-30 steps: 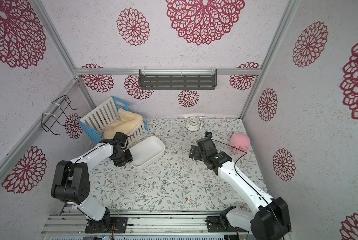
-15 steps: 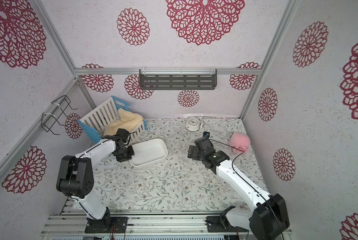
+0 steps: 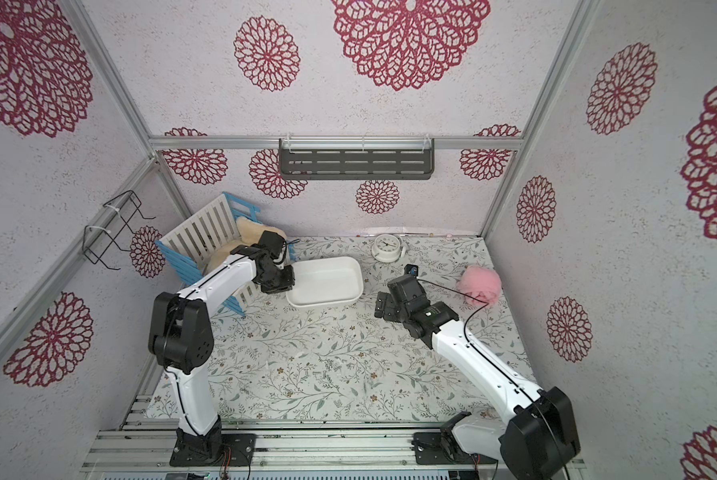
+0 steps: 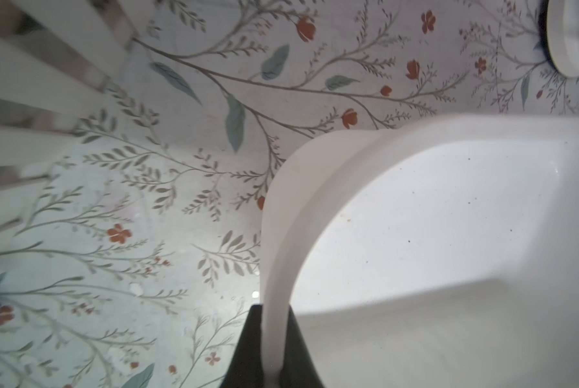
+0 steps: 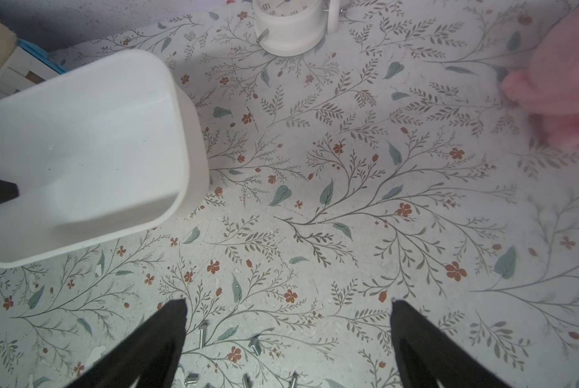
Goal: Put the screws on the desktop into the storage box
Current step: Adjust the storage box at the center of the board.
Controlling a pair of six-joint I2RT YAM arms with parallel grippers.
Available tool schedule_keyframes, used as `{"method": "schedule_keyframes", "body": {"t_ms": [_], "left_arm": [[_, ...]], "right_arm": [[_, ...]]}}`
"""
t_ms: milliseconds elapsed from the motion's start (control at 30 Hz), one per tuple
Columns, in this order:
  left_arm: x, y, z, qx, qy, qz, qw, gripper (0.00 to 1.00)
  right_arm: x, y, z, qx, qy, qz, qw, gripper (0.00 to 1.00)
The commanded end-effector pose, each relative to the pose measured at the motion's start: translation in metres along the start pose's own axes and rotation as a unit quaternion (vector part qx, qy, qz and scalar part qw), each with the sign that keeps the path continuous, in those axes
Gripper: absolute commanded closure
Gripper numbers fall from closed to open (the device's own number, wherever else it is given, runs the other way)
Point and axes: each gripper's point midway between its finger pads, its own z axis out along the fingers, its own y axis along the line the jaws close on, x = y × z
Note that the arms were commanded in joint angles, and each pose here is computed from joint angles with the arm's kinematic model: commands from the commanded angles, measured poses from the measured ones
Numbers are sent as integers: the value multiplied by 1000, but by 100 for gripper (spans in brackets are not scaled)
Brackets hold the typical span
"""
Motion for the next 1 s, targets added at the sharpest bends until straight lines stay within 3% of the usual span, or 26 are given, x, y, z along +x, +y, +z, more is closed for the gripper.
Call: {"method": "schedule_keyframes", "body": {"t_ms": [0,333,400,500,600,767,967], "left_arm": [[19,-10,16,3,47,24,999,100],[24,-16,23,-8,72,56,996,100],[23,-17,20,-10,68,58,996,66],[18,-18,4,-11,49,61,997,46],[11,-20,-21,-8,20,64,998,42],[10,-14,-67,-10,-28,61,998,42],[30,27,-70,-10,-30,15,999,42]], "right_arm": [[-7,6,-13,-15,-12,9,1000,1],[16,15,-7,-43,22,32,998,1],[23,17,-5,-45,31,36,998,1],[36,20,-2,-47,45,38,997,1],[50,20,3,-35,61,37,997,3],[80,17,12,-18,94,48,994,23],[117,-7,12,41,128,100,986,31]]}}
